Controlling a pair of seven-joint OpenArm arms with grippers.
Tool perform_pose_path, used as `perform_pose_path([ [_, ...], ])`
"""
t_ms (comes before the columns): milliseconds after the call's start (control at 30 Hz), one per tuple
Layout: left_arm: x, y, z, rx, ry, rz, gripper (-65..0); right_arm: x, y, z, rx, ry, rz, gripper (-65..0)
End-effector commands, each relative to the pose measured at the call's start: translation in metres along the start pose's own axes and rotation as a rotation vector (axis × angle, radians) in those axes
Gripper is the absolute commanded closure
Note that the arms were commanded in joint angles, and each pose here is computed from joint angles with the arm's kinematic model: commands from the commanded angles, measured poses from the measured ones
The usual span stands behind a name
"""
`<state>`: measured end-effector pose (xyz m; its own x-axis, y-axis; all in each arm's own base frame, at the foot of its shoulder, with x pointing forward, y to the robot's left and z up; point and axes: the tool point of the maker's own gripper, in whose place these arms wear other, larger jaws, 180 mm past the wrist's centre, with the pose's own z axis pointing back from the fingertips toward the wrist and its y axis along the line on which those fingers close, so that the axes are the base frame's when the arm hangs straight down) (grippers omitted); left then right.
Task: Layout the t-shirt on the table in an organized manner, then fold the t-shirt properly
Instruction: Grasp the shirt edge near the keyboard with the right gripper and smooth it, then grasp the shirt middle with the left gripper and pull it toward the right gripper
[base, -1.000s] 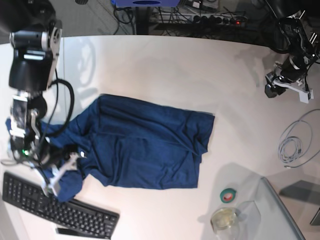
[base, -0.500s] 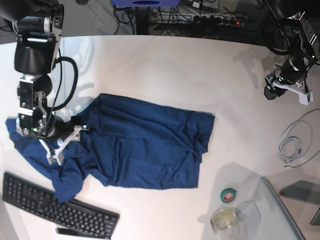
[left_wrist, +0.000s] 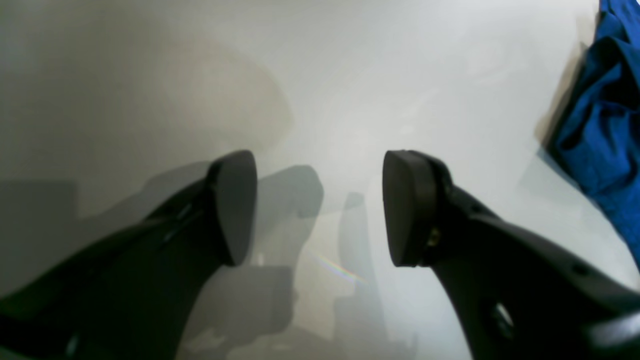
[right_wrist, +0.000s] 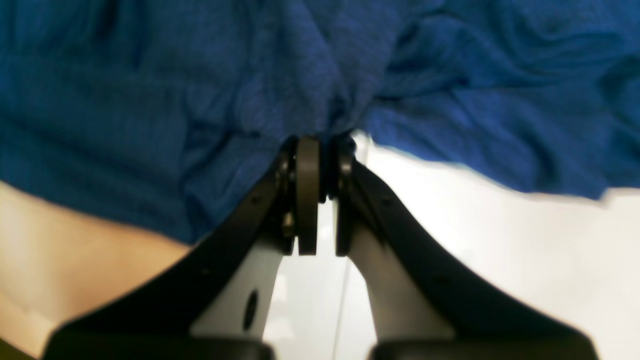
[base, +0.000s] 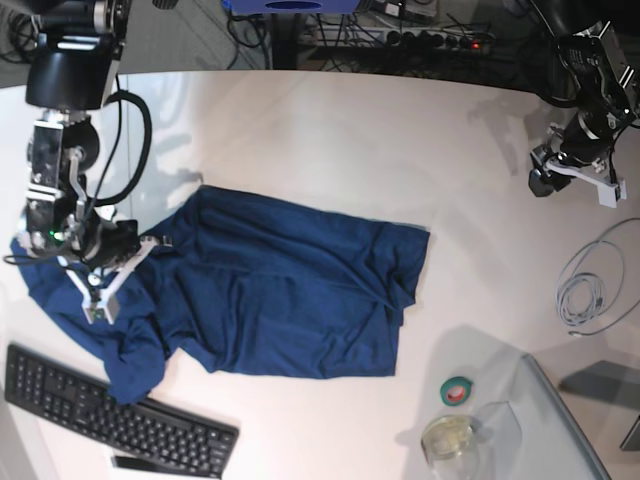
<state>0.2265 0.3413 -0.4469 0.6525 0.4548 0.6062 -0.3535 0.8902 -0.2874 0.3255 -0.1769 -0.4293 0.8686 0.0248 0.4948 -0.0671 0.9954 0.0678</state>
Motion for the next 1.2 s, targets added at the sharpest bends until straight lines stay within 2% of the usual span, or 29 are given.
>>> perform_pose_path([
  [0,0.018,-0.002,0.003,-0.013,-0.048,-0.016,-38.3,0.020,-0.004,0.014,-0.017,-0.068,0.016,-0.3],
  [100,0.011,-0.015,-0.002,-0.039,-0.029,-0.022,-38.3,0.010,-0.003,0.034,-0.037,-0.073,0.043,-0.3],
  [233,-0.001,-0.066,-0.014,-0.143,0.017,-0.127,-38.3,-0.013,-0.017,0.055,-0.084,-0.058,0.020,-0.3],
  [367,-0.008,-0.132,-0.019,-0.275,0.024,-0.228,-38.3,-0.041,-0.028,0.054,-0.103,-0.010,-0.035,-0.3],
  [500,0.003,-0.230,-0.026,-0.466,-0.017,-0.299,-38.3,-0.058,-0.033,0.048,-0.105,0.036,-0.058,-0.3],
  [700,-0.005,-0.356,-0.057,-0.684,0.050,-0.311,-38.2,-0.061,-0.031,0.047,-0.101,0.044,-0.057,-0.3],
  [800,-0.020,-0.394,-0.074,-0.739,0.070,-0.317,-38.2,-0.061,-0.032,0.047,-0.101,0.043,-0.060,-0.3],
  [967,-0.057,-0.395,-0.108,-0.700,0.129,-0.338,-38.2,-0.060,-0.032,0.048,-0.103,0.040,-0.060,-0.3],
  [1067,-0.062,-0.378,-0.118,-0.663,0.125,-0.315,-38.2,-0.066,-0.042,0.052,-0.123,0.043,-0.085,-0.3],
  [1167,-0.055,-0.347,-0.126,-0.608,0.128,-0.328,-38.2,-0.069,-0.056,0.056,-0.152,0.040,-0.124,-0.3],
])
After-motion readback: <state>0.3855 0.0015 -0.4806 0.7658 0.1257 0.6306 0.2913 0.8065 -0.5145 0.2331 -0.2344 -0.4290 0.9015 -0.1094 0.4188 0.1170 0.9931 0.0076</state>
